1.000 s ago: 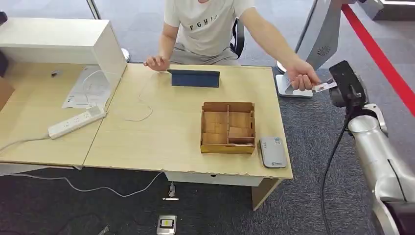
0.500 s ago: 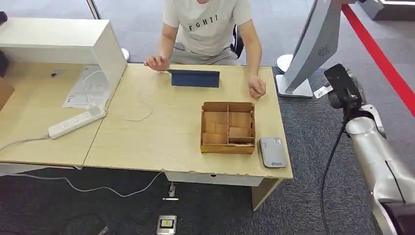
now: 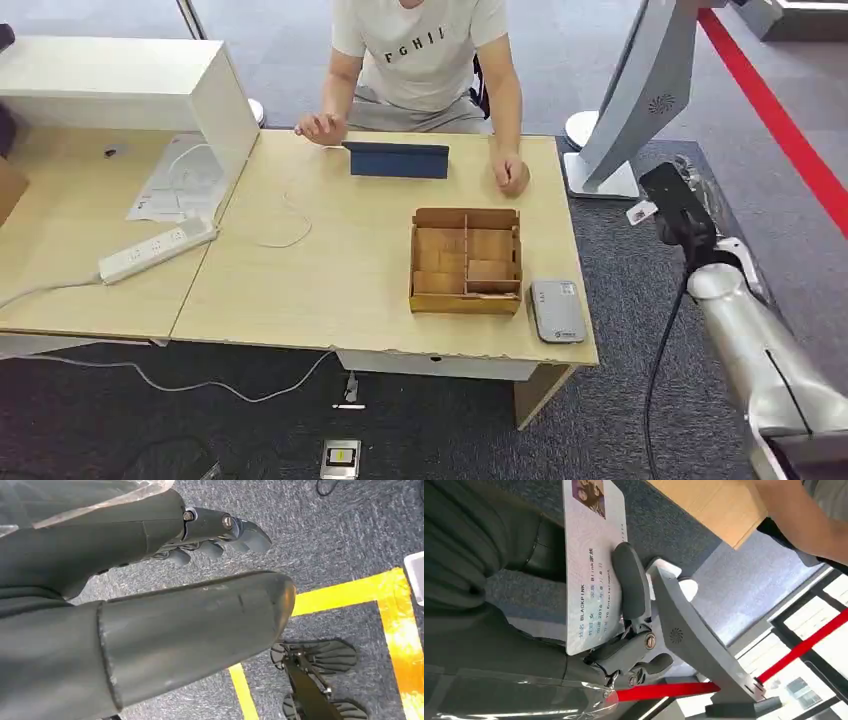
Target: Pass the card to the sensor for recognition and then transmit it.
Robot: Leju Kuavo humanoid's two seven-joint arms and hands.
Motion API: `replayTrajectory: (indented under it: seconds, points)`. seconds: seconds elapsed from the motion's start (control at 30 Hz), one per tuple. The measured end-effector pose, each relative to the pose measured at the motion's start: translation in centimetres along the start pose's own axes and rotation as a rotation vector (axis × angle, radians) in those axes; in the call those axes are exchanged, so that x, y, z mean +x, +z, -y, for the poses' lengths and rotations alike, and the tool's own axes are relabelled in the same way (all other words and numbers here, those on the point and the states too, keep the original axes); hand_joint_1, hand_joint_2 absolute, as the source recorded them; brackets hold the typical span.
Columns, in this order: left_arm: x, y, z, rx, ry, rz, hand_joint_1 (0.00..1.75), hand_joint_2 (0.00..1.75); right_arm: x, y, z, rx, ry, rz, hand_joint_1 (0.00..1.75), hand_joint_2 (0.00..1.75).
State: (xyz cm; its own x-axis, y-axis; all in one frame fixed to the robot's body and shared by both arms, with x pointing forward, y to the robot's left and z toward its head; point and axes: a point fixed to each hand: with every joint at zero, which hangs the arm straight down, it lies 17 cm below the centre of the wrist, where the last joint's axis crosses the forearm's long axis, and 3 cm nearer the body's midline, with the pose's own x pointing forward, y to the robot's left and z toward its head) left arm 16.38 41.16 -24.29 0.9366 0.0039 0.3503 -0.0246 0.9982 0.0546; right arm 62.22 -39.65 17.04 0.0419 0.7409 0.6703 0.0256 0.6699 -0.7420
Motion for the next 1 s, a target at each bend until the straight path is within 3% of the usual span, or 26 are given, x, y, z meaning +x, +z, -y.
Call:
replayTrajectory:
  seconds: [0.37, 1.0]
  points:
    - [-0.9, 0.1, -0.4, 0.015, 0.012, -0.005, 0.00, 0.00, -2.4, 2.5, -3.8, 0.036, -0.010, -0.005, 1.75, 1.75]
    - [-0.8, 0.0, -0.6, 0.034, 0.008, -0.012, 0.00, 0.00, 0.4, 4.0, -8.9, 0.129, 0.003, 0.069, 1.75, 1.75]
